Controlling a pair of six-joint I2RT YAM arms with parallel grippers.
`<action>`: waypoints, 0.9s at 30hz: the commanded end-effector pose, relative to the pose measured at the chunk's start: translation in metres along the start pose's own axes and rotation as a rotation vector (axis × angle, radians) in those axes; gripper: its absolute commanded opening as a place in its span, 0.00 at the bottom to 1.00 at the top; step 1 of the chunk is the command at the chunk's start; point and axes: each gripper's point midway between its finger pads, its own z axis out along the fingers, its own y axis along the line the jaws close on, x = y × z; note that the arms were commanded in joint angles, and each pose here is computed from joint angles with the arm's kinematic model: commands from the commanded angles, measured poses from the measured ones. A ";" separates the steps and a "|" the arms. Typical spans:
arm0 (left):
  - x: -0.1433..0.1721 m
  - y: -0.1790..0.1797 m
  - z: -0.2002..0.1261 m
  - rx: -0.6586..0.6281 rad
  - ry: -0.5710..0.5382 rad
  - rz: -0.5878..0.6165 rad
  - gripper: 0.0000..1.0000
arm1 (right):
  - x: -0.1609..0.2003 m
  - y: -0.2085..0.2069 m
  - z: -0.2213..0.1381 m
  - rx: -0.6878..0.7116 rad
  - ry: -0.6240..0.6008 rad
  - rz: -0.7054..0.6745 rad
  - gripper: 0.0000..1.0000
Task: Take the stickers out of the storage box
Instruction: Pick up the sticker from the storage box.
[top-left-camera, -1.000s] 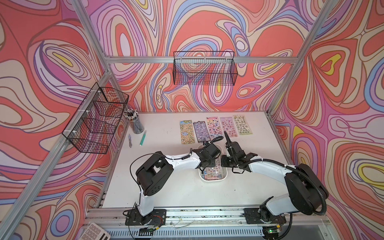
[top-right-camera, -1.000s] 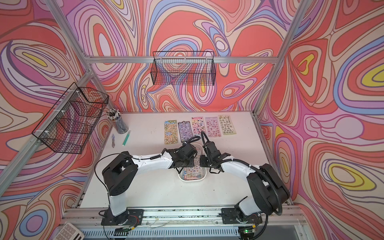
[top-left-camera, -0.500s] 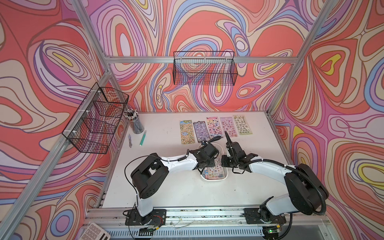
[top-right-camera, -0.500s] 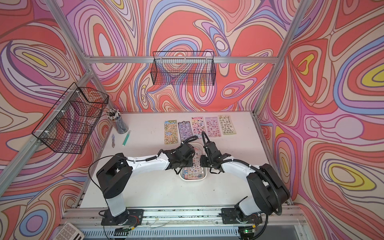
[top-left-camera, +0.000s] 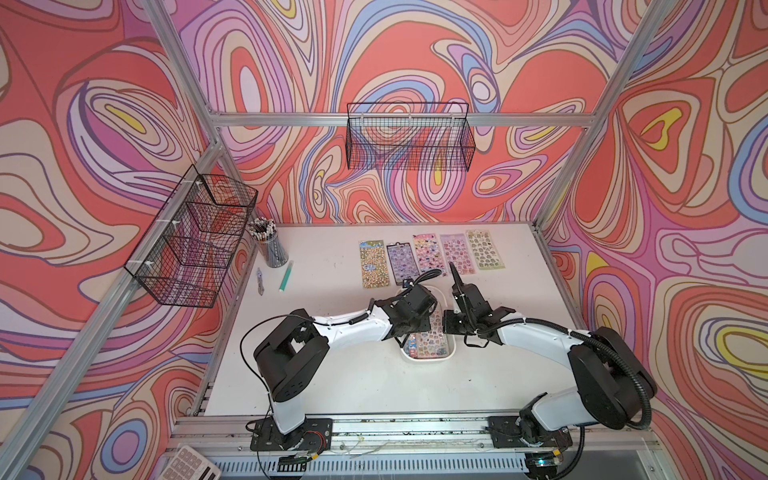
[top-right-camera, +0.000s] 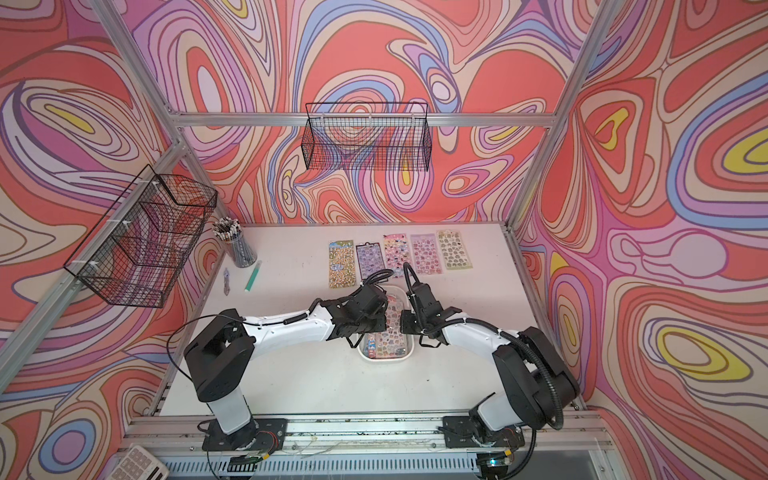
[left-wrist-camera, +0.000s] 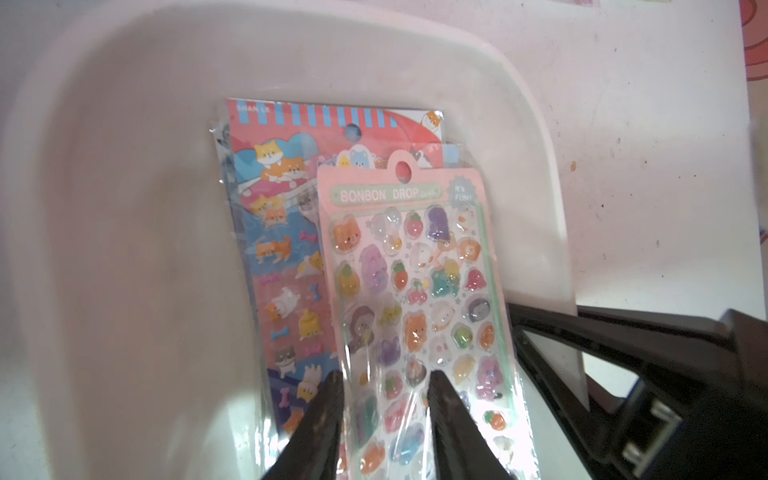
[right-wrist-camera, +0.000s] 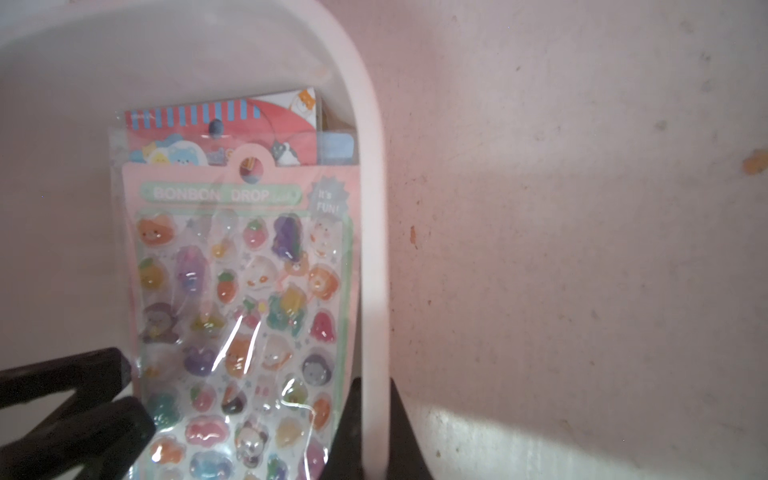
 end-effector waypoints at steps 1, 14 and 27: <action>0.007 0.003 0.005 -0.001 0.025 -0.027 0.38 | 0.013 -0.001 0.007 -0.006 0.048 0.011 0.01; 0.020 0.028 0.020 -0.071 0.065 -0.031 0.38 | 0.009 0.001 0.004 -0.014 0.043 0.008 0.01; 0.021 0.029 0.020 -0.082 0.080 -0.036 0.41 | 0.010 0.002 0.003 -0.015 0.043 0.013 0.01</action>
